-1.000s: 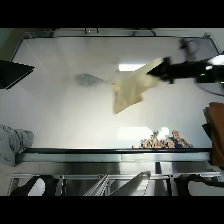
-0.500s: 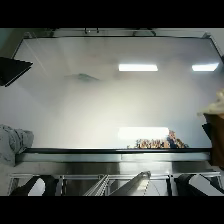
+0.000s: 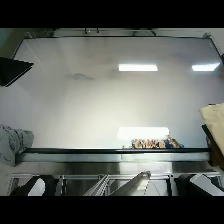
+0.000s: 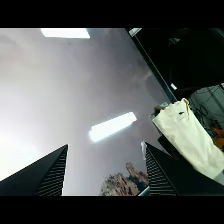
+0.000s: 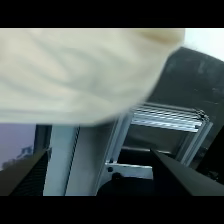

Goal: Fold the shirts.

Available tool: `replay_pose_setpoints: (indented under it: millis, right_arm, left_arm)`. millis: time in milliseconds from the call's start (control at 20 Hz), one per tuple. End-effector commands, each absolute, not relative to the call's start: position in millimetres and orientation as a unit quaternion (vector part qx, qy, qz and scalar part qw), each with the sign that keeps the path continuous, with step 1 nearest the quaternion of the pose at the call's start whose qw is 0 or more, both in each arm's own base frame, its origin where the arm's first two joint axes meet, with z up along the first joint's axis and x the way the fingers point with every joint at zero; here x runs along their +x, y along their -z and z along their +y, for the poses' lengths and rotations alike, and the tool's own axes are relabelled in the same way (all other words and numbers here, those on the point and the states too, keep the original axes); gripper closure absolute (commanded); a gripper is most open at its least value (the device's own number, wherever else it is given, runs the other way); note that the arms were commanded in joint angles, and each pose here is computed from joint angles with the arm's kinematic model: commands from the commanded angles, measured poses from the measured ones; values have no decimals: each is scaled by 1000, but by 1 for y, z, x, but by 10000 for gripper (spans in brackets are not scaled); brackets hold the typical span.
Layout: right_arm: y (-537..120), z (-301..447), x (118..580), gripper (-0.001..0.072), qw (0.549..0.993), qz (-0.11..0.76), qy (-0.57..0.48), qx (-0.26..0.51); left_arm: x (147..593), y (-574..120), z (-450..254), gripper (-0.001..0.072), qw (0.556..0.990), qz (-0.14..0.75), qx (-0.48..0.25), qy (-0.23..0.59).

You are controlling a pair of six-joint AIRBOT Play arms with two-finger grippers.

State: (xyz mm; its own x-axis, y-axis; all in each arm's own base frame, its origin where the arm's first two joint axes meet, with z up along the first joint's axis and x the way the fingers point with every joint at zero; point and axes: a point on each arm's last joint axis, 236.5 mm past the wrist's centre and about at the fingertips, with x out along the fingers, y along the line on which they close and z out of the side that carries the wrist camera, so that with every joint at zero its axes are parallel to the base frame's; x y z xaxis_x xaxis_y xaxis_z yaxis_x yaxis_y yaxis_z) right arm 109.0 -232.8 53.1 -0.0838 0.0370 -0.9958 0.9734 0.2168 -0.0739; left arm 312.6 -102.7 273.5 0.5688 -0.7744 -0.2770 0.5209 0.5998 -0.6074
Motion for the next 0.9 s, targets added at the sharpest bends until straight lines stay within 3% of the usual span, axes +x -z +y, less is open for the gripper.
replay_pose_setpoints:
  millis: [0, 100, 150, 200, 250, 300, 350, 550, 750, 850]
  right_arm:
    - [-49, -225, 108, 11, 511, 592, 438, 444]
    - [-63, -219, 153, 16, 558, 556, 381, 485]
    - [-76, -212, 188, 152, 591, 530, 333, 509]
    - [-94, -202, 226, 499, 630, 499, 275, 528]
    - [-118, -187, 267, 684, 680, 463, 203, 532]
    - [-149, -166, 309, 693, 725, 419, 123, 532]
    - [-179, -141, 341, 694, 760, 386, 51, 521]
    - [-233, -19, 389, 695, 843, 355, -127, 385]
    - [-217, 84, 356, 696, 879, 401, -189, 173]
    - [-174, 122, 321, 695, 868, 443, -193, 109]
  left_arm:
    - [310, -274, -113, 203, 848, 269, -233, 392]
    - [313, -277, -119, 202, 849, 263, -232, 394]
    - [317, -279, -120, 203, 852, 257, -234, 391]
    - [320, -280, -120, 204, 855, 251, -235, 388]
    - [324, -283, -119, 307, 859, 244, -236, 382]
    - [327, -283, -117, 569, 862, 240, -238, 378]
    - [328, -283, -115, 704, 865, 238, -235, 374]
    - [328, -246, -87, 705, 875, 300, -215, 314]
    - [276, -213, -115, 704, 832, 381, -191, 355]
    - [253, -180, -127, 703, 824, 411, -190, 342]
